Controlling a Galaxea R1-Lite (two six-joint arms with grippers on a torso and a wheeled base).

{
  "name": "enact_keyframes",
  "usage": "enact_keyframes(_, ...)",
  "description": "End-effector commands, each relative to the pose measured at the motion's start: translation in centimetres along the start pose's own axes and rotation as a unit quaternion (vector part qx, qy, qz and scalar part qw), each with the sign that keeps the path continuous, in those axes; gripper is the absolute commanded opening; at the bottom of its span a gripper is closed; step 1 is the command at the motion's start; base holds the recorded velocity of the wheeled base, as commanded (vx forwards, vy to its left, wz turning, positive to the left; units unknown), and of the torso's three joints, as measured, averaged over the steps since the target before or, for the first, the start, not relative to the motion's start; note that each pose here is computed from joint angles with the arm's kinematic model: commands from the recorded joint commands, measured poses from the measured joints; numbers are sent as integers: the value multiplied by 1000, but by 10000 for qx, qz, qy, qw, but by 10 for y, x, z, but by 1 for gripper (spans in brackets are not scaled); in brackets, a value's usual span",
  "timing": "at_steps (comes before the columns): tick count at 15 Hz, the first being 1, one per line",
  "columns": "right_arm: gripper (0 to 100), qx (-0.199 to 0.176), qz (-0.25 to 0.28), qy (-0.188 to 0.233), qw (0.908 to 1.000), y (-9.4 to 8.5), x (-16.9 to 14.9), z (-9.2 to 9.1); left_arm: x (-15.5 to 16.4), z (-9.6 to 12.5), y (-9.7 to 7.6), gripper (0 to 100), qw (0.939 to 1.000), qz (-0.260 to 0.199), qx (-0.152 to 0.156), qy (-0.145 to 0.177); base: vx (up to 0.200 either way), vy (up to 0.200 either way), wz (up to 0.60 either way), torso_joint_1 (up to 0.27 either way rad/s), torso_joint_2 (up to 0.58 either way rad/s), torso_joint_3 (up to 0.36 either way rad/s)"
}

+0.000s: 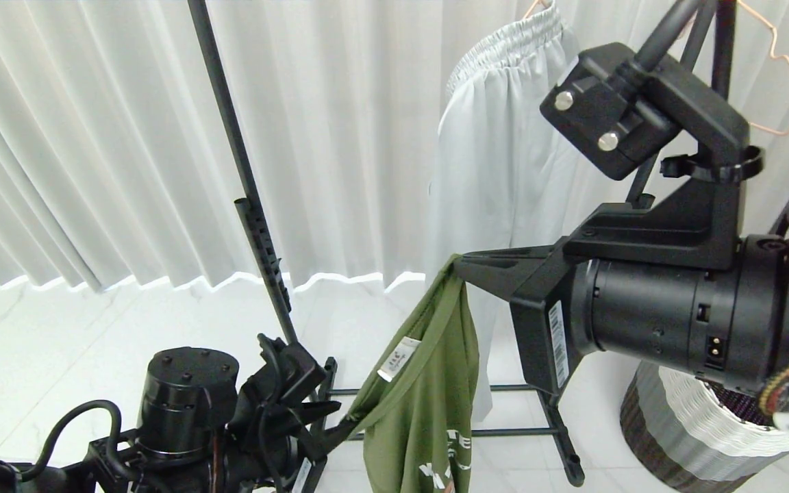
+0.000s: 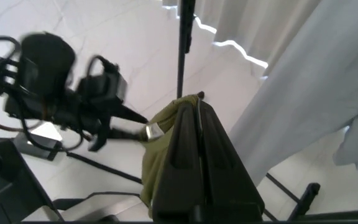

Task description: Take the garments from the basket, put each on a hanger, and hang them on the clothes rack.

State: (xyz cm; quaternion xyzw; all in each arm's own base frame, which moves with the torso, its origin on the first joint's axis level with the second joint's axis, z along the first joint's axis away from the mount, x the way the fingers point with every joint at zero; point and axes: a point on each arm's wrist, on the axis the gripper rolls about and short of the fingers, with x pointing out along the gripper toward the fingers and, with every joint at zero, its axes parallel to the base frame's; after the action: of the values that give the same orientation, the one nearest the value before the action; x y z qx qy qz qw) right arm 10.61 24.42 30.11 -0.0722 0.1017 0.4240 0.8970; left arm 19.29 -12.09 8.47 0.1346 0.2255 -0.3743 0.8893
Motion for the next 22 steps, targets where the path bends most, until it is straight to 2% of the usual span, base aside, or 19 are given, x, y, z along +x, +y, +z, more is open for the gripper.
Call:
enact_keyframes(1, 0, 20, -116, 40, 9999, -8, -8, -5, -8, 9, 1, 0, 9994, 94, 112, -301, 0, 0, 0, 0, 0, 0)
enact_keyframes(3, 0, 40, -372, 167, 9992, -22, -17, -15, -19, 22, 12, 0, 9966, 512, 206, -612, 0, 0, 0, 0, 0, 0)
enact_keyframes(5, 0, 67, -826, 236, 9963, -34, -19, -21, -30, 38, 22, 0, 9945, 804, 147, -660, 0, 0, 0, 0, 0, 0)
enact_keyframes(6, 0, 119, -1216, 241, 9922, -44, -19, -22, -47, 67, 26, 0, 9930, 1047, 82, -547, 0, 0, 0, 0, 0, 0)
enact_keyframes(8, 0, 217, -1554, 161, 9875, -58, -21, -19, -86, 123, 29, 0, 9930, 1055, -190, -492, 0, 0, 0, 0, 0, 0)
enact_keyframes(10, 0, 332, -1906, -62, 9811, -73, -24, -13, -117, 172, 29, 0, 9901, 1031, -510, -805, 0, 0, 0, 0, 0, 0)
enact_keyframes(11, 0, 410, -2067, -260, 9772, -81, -26, -8, -130, 192, 31, 0, 9878, 1063, -501, -1023, 0, 0, 0, 0, 0, 0)
enact_keyframes(13, 0, 517, -2265, -620, 9707, -93, -31, 8, -144, 217, 30, 0, 9826, 1083, -384, -1462, 0, 0, 0, 0, 0, 0)
enact_keyframes(15, 0, 508, -2330, -948, 9665, -103, -38, 28, -148, 222, 21, 0, 9825, 922, -300, -1590, 0, 0, 0, 0, 0, 0)
enact_keyframes(17, 0, 401, -2278, -1102, 9666, -106, -43, 38, -145, 216, 7, 0, 9862, 665, -226, -1500, 0, 0, 0, 0, 0, 0)
enact_keyframes(18, 0, 340, -2285, -1073, 9670, -106, -44, 38, -143, 213, 1, 0, 9877, 593, -214, -1430, 0, 0, 0, 0, 0, 0)
enact_keyframes(20, 0, 175, -2287, -749, 9705, -104, -60, 33, -136, 206, -10, 0, 9902, 592, -155, -1258, 0, 0, 0, 0, 0, 0)
enact_keyframes(22, 0, 108, -2264, -640, 9719, -102, -81, 32, -133, 209, -13, 0, 9886, 609, -130, -1370, 0, 0, 0, 0, 0, 0)
